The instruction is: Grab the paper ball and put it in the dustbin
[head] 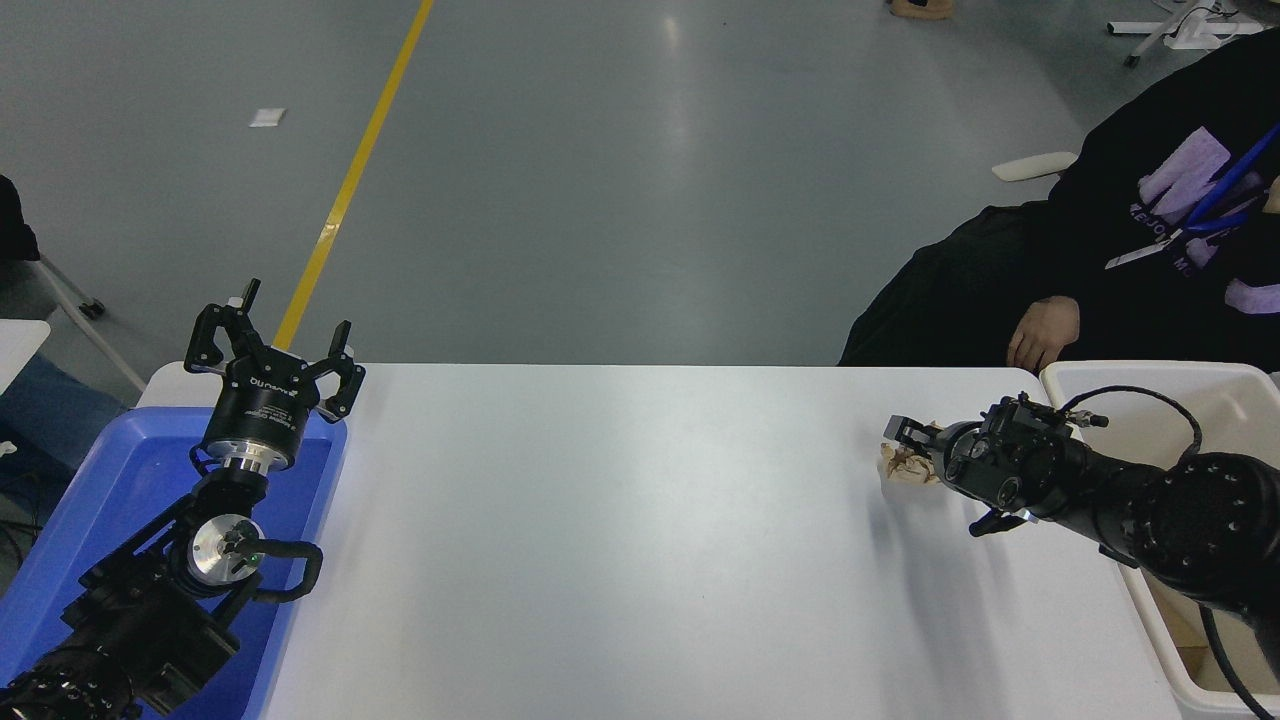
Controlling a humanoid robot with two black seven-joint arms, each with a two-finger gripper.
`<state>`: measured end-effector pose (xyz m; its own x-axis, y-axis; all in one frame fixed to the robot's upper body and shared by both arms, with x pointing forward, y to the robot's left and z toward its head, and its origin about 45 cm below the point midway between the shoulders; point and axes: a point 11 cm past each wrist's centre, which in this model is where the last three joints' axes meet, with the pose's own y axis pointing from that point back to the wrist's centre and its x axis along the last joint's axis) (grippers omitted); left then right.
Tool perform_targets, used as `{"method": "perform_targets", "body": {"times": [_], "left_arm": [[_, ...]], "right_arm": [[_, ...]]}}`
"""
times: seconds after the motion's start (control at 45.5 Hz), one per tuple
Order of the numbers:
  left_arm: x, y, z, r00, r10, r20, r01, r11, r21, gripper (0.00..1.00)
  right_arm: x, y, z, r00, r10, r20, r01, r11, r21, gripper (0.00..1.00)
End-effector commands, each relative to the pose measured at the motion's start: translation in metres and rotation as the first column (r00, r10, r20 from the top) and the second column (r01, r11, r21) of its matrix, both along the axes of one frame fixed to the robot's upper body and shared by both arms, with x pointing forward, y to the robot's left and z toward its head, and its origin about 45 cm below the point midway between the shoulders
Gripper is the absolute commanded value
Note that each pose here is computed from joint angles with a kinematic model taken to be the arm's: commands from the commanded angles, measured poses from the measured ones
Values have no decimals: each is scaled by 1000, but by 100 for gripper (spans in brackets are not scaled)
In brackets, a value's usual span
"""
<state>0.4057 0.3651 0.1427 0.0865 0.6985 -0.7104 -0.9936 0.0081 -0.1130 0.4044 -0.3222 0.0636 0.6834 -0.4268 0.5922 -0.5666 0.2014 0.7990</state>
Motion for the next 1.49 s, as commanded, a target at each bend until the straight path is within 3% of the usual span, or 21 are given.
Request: {"method": "perform_targets", "body": {"times": [0.0, 0.286, 0.352, 0.462, 0.549, 0.747, 1.011, 1.473], "left_arm": [[0, 0, 0, 1000, 0, 0, 0, 1000, 0, 98], [0, 0, 0, 1000, 0, 0, 0, 1000, 0, 98], [0, 0, 0, 1000, 0, 0, 0, 1000, 0, 98], [0, 0, 0, 1000, 0, 0, 0, 1000, 0, 98], [0, 0, 0, 1000, 0, 0, 0, 1000, 0, 98], [0, 0, 0, 1000, 0, 0, 0, 1000, 0, 98], [0, 0, 0, 1000, 0, 0, 0, 1000, 0, 98], [0, 0, 0, 1000, 1, -1, -1, 1000, 1, 98]], "right_arm": [[-1, 4, -1, 1000, -21, 4, 21, 999, 33, 69], [-4, 6, -5, 1000, -19, -8, 19, 999, 37, 52], [-5, 5, -6, 1000, -21, -10, 21, 999, 36, 44], [-5, 5, -6, 1000, -22, -10, 22, 999, 38, 42], [-6, 4, -6, 1000, -22, -12, 23, 999, 38, 32], [-6, 4, -6, 1000, -27, -15, 28, 999, 47, 23], [-8, 8, -7, 998, -49, -26, 51, 995, 87, 0], [-12, -2, -3, 996, -78, -44, 82, 991, 106, 0]]}}
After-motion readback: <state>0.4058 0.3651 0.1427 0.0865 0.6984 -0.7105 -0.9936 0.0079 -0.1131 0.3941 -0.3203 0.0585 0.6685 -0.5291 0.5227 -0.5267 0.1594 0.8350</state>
